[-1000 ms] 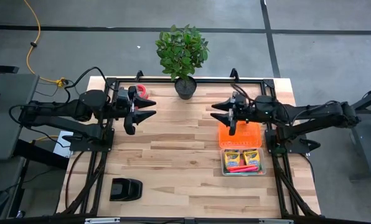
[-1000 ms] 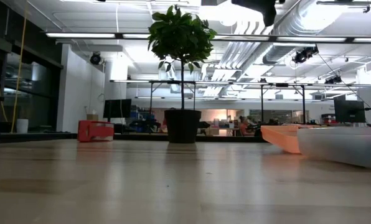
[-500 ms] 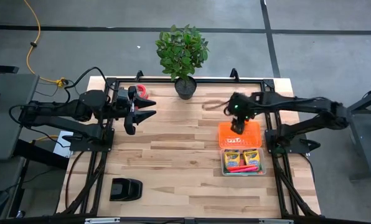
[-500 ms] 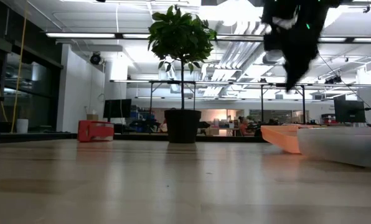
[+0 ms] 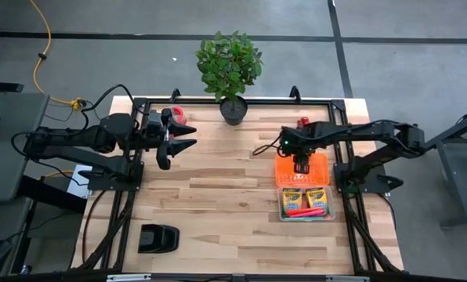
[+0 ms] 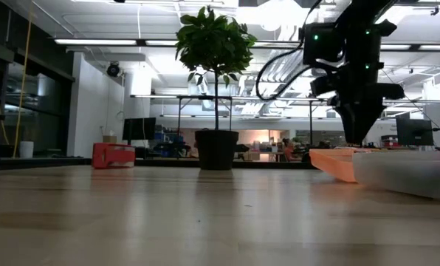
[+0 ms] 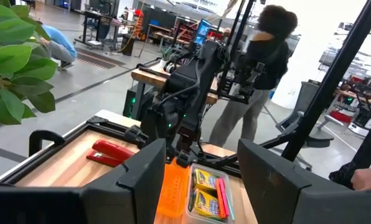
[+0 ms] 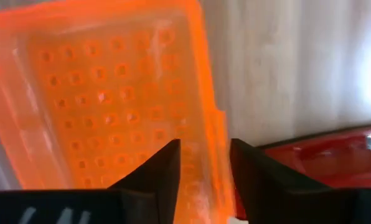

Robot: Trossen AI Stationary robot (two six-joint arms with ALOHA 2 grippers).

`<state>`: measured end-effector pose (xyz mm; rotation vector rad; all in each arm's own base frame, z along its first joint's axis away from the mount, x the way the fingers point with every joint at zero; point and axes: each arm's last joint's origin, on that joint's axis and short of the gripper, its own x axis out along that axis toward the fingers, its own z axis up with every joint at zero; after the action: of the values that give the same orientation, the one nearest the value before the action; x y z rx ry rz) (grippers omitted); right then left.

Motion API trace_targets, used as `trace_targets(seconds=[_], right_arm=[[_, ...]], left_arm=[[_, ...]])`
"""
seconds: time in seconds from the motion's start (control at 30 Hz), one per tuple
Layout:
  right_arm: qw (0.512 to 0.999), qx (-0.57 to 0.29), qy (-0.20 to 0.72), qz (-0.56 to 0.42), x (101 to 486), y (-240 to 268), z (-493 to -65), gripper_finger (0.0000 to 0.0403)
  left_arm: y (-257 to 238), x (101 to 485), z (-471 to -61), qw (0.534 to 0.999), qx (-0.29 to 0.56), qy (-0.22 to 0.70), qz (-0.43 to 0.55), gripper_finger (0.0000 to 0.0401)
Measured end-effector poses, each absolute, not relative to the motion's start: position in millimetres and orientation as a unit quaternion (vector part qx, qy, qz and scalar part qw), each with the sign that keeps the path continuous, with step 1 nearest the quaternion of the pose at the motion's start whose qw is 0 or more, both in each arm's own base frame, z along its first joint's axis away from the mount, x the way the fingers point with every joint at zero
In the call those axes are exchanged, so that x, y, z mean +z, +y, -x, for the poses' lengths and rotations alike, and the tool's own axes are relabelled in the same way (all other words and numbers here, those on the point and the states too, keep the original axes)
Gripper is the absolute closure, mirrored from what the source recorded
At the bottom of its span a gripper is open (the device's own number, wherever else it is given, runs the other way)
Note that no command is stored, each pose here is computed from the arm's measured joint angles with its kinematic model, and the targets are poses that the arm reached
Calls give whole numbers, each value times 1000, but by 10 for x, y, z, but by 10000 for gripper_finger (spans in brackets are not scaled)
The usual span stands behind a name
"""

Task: Pack school essentials
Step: Close the orange supply box

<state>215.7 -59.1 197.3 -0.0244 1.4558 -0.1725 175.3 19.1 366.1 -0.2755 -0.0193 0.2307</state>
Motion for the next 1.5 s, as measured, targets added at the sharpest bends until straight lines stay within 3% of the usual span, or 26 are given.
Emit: trace_targets(seconds=[0.33, 0.63, 0.73, 0.9, 1.07, 1.5], right_arm=[[703, -70, 706, 43, 1687, -644, -2289, 290], [700, -74, 709, 41, 1668, -647, -2294, 294], [700, -75, 709, 41, 1680, -649, -2300, 317], [706, -85, 702, 30, 1733, -657, -2335, 391], [700, -89, 708, 27, 1789, -659, -2339, 383], [746, -290, 600, -2, 2376, -676, -2173, 402]], left_arm=[[190, 3660, -1753, 984, 113, -9, 137, 213], [190, 3660, -1753, 984, 113, -9, 137, 213], [190, 3658, -1753, 984, 114, -7, 137, 213], [190, 3634, -1753, 984, 116, 5, 136, 213], [190, 3632, -1753, 984, 116, 6, 136, 213], [196, 3632, -1751, 984, 126, 5, 127, 213]])
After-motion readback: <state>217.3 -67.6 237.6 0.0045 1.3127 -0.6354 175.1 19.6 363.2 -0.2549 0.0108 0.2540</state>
